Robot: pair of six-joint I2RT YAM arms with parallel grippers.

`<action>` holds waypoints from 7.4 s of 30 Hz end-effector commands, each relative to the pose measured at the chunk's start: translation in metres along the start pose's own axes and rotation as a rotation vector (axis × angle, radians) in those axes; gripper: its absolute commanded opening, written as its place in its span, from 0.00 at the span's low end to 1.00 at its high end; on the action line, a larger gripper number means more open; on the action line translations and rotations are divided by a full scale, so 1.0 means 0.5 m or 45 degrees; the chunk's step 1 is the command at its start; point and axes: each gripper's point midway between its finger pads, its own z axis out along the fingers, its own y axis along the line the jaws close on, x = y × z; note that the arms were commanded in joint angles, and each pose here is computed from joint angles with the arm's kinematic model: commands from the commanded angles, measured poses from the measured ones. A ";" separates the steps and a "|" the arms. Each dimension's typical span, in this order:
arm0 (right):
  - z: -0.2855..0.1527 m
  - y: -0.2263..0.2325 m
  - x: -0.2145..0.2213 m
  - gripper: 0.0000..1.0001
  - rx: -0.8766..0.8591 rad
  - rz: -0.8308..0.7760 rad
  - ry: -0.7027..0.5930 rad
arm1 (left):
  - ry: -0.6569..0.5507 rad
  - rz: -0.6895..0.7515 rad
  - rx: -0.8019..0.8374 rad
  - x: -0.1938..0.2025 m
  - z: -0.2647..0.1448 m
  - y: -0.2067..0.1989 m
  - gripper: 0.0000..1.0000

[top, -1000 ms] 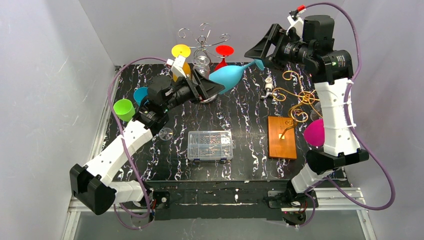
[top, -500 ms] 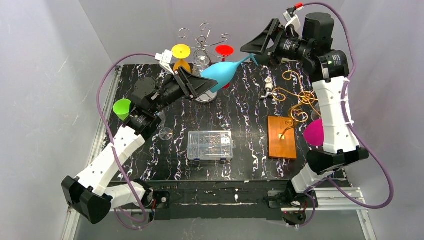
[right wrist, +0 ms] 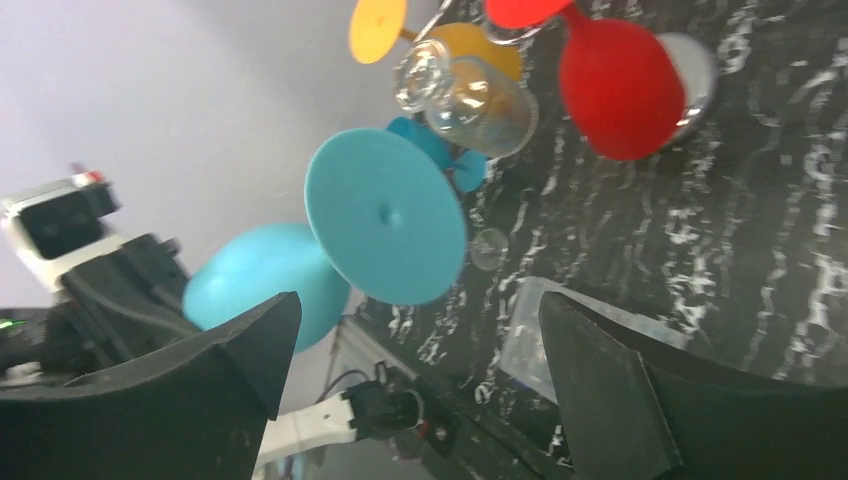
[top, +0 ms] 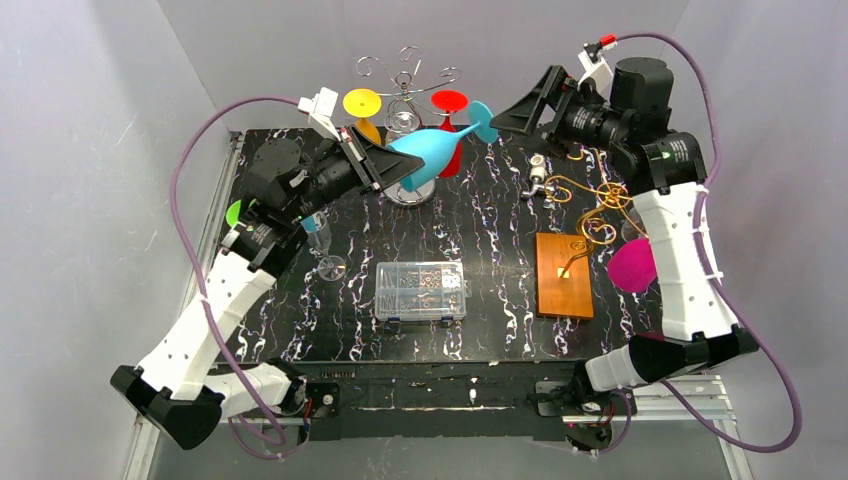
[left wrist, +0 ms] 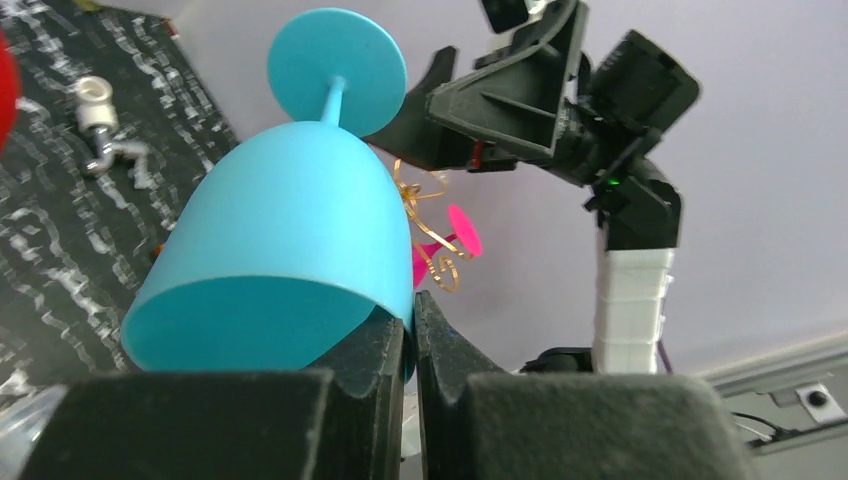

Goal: Take the wine glass off the wine glass rack
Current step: Place the wine glass at the center of the board, then pick up the wine glass from the wine rack.

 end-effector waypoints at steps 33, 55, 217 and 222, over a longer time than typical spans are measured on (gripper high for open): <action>0.029 -0.024 0.033 0.98 0.309 -0.411 -0.104 | 0.133 0.301 -1.946 0.022 -0.608 0.229 0.00; 0.027 0.049 0.074 0.98 0.145 -0.431 -0.024 | 0.423 -0.216 -2.000 0.081 -0.525 0.528 0.00; -0.442 -0.438 -0.125 0.88 1.764 -0.073 -0.378 | 0.876 0.498 -0.734 0.235 -0.091 0.279 0.98; -0.440 -0.447 -0.119 0.89 1.776 -0.070 -0.358 | 0.880 0.496 -0.736 0.237 -0.092 0.280 0.98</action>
